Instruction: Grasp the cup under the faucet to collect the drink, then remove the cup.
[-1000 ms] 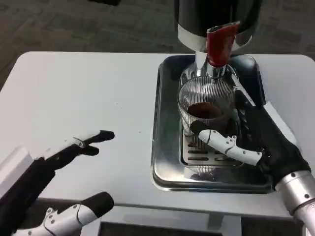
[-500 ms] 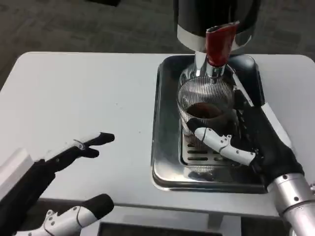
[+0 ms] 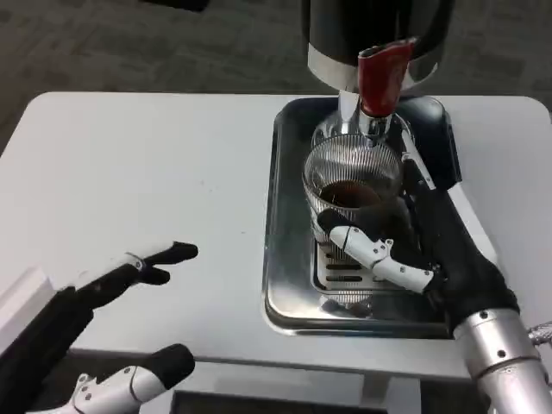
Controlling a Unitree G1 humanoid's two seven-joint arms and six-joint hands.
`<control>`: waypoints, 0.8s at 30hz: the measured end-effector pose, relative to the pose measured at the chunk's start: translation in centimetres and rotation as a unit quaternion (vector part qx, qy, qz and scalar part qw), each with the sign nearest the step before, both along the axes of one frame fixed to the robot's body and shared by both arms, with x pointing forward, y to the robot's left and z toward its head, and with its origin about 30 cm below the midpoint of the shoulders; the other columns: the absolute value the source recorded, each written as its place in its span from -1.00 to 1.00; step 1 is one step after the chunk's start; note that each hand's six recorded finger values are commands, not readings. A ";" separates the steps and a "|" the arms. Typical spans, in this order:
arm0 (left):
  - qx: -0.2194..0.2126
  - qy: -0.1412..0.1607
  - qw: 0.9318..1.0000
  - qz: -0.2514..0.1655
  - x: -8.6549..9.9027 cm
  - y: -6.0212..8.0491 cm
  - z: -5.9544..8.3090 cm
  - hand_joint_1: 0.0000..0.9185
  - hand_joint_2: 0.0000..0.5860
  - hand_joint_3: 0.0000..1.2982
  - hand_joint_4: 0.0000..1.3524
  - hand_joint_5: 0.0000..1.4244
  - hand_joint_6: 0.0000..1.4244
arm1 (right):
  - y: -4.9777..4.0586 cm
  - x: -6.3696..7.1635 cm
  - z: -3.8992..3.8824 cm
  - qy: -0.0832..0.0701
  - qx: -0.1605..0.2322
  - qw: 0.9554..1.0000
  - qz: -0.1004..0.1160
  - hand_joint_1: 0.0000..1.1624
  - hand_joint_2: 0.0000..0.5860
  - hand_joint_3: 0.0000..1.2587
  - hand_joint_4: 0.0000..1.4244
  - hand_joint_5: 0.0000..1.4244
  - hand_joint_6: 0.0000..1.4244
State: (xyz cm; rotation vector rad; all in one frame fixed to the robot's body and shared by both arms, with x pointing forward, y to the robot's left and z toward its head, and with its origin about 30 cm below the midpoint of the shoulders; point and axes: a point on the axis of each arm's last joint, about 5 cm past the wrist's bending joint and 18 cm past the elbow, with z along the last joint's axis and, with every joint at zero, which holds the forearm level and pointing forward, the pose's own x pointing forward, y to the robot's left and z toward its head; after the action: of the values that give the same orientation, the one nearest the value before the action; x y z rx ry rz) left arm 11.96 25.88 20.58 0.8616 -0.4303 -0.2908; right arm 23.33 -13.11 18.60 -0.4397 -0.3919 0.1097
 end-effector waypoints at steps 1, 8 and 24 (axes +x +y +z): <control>0.000 0.000 1.000 0.000 0.0 0.0 0.0 -0.78 -0.54 -0.64 -0.74 -0.65 -0.71 | 0.09 0.0 -0.04 0.000 0.001 1.000 -0.002 0.10 -0.27 -1.00 -0.93 -0.69 -0.52; 0.000 0.004 1.000 0.002 -0.1 0.1 -0.1 -0.80 -0.53 -0.63 -0.73 -0.65 -0.71 | 0.65 0.1 -0.29 -0.004 0.005 1.000 -0.016 0.11 -0.26 -1.00 -0.84 -0.61 -0.40; 0.000 0.008 1.000 0.004 -0.3 0.1 -0.2 -0.82 -0.54 -0.59 -0.70 -0.65 -0.71 | 1.46 -0.2 -0.73 -0.015 -0.010 0.999 -0.036 0.16 -0.24 -0.82 -0.58 -0.32 0.03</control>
State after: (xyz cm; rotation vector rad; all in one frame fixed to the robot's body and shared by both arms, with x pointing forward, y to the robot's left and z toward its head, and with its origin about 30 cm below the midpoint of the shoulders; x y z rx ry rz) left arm 11.69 25.99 20.40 0.8607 -0.4116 -0.2903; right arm 23.09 -11.66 17.88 -0.4745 -0.4053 0.0372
